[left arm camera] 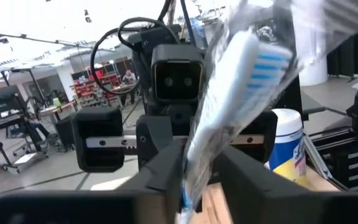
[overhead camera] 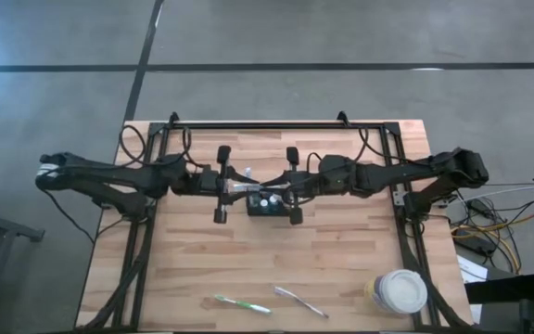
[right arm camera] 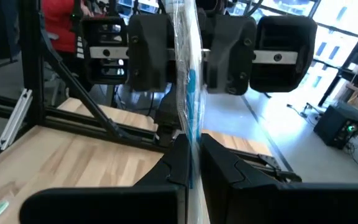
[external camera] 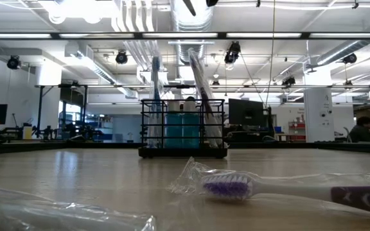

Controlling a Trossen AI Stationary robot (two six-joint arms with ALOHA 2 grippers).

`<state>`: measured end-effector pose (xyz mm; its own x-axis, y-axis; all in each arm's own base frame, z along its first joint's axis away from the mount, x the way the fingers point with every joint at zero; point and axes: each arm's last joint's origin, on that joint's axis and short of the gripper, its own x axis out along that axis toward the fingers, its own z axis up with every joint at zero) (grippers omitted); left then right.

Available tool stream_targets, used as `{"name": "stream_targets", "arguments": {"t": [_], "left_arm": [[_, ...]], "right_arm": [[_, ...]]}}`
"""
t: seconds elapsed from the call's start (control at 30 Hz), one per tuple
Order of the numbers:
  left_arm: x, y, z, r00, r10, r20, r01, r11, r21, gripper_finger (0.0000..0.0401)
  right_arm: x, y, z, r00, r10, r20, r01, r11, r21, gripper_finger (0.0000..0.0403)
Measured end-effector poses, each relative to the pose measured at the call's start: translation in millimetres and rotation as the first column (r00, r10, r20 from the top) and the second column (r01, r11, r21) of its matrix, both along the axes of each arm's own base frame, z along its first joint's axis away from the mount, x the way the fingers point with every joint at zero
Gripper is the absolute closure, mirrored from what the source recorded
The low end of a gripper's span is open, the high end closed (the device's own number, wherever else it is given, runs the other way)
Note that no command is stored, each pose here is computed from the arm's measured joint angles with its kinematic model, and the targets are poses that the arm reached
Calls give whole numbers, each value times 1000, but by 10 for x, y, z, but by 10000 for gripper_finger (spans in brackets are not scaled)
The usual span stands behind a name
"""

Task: Pick & Place toothbrushing station
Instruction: Put the blue toothbrush into the black mesh organizer

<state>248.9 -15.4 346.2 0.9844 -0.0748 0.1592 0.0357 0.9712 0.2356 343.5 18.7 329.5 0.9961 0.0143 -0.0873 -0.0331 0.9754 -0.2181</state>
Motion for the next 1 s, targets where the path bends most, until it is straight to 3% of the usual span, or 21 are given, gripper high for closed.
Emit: {"name": "stream_targets", "arguments": {"t": [0.1, 0.17, 0.43, 0.7, 0.83, 1.0], "left_arm": [[0, -1, -1, 1000, -5, -1, 5, 1000, 20, 362], [0, -3, -2, 1000, -7, -3, 7, 1000, 21, 381], [-69, 0, 55, 998, -11, -67, 13, 999, 30, 381], [-490, 33, 288, 996, 17, -86, -16, 1000, 14, 381], [-796, 63, 229, 997, 49, -51, -50, 999, -10, 381], [-1086, 83, 70, 999, 52, -17, -53, 997, -58, 381]], "right_arm": [[8, 0, -11, 1000, 2, -3, -2, 1000, -4, 390], [9, 0, -12, 1000, 3, -4, -3, 1000, -7, 387], [-60, -6, 1, 999, 9, -53, -8, 1000, 27, 326], [-402, -54, 134, 995, -6, -96, 15, 996, 89, 269], [-713, -66, 128, 998, -5, -60, 12, 994, 107, 269], [-1131, -90, 76, 999, -9, 37, 4, 990, 141, 300]]}}
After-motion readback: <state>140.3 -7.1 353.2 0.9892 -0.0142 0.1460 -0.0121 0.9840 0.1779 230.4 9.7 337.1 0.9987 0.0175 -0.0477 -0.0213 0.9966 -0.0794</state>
